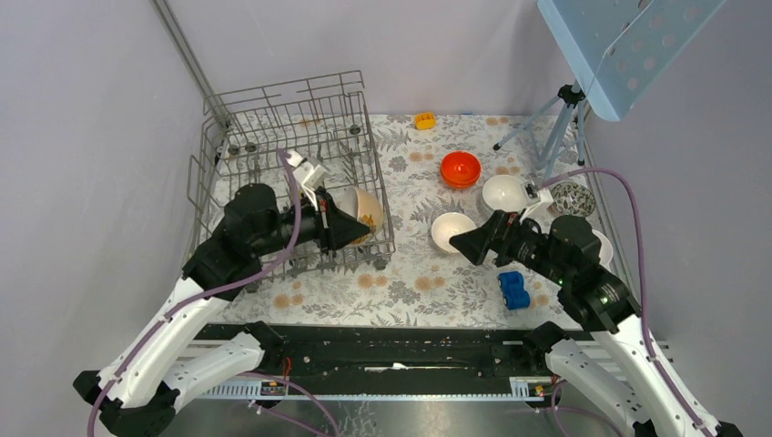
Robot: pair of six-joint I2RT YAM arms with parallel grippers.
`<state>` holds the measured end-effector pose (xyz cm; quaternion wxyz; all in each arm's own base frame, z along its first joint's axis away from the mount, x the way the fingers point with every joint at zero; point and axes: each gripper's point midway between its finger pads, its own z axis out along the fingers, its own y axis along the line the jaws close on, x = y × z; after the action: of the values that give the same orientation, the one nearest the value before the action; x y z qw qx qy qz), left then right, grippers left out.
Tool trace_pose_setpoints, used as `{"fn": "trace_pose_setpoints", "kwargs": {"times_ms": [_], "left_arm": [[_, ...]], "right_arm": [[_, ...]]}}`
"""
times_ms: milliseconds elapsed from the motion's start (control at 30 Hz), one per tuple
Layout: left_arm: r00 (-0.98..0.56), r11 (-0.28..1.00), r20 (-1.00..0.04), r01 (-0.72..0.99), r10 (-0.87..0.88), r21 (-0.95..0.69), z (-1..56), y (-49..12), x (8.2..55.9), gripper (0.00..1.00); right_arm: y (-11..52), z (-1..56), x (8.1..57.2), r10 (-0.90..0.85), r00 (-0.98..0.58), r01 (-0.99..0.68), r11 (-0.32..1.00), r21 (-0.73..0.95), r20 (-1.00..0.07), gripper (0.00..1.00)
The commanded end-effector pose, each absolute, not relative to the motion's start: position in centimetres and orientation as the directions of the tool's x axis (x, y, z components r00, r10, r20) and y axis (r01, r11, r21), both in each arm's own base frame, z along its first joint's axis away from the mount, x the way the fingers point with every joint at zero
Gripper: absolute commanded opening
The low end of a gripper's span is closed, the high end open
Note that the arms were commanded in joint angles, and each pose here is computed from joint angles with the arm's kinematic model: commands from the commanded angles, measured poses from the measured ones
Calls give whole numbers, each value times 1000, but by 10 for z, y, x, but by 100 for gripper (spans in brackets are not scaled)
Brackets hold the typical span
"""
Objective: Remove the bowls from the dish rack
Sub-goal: Place the bowl with the bowl.
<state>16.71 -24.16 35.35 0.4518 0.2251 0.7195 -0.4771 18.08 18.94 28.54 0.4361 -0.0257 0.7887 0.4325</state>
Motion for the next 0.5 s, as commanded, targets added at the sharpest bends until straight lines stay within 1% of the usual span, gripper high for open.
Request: {"fn": "trace_pose_setpoints", "kwargs": {"times_ms": [0, 167, 300, 400, 467], "left_arm": [[-358, 466, -932, 815, -61, -344, 370, -233, 152, 0], [-332, 462, -942, 843, 39, -278, 364, -238, 136, 0], [-308, 442, -939, 871, 151, -215, 350, -256, 126, 0], [-224, 428, -937, 899, 268, -92, 340, -274, 115, 0], [-134, 396, -928, 918, 349, 16, 335, -283, 105, 0]], "right_arm": [[174, 281, 162, 266, -626, -425, 671, 607, -733, 100], [161, 270, 167, 216, -643, -369, 753, 545, -734, 100], [155, 266, 182, 240, -632, -306, 796, 522, -737, 100], [155, 268, 194, 289, -594, -288, 795, 534, -751, 100], [157, 276, 200, 307, -573, -292, 790, 540, -760, 100]]}}
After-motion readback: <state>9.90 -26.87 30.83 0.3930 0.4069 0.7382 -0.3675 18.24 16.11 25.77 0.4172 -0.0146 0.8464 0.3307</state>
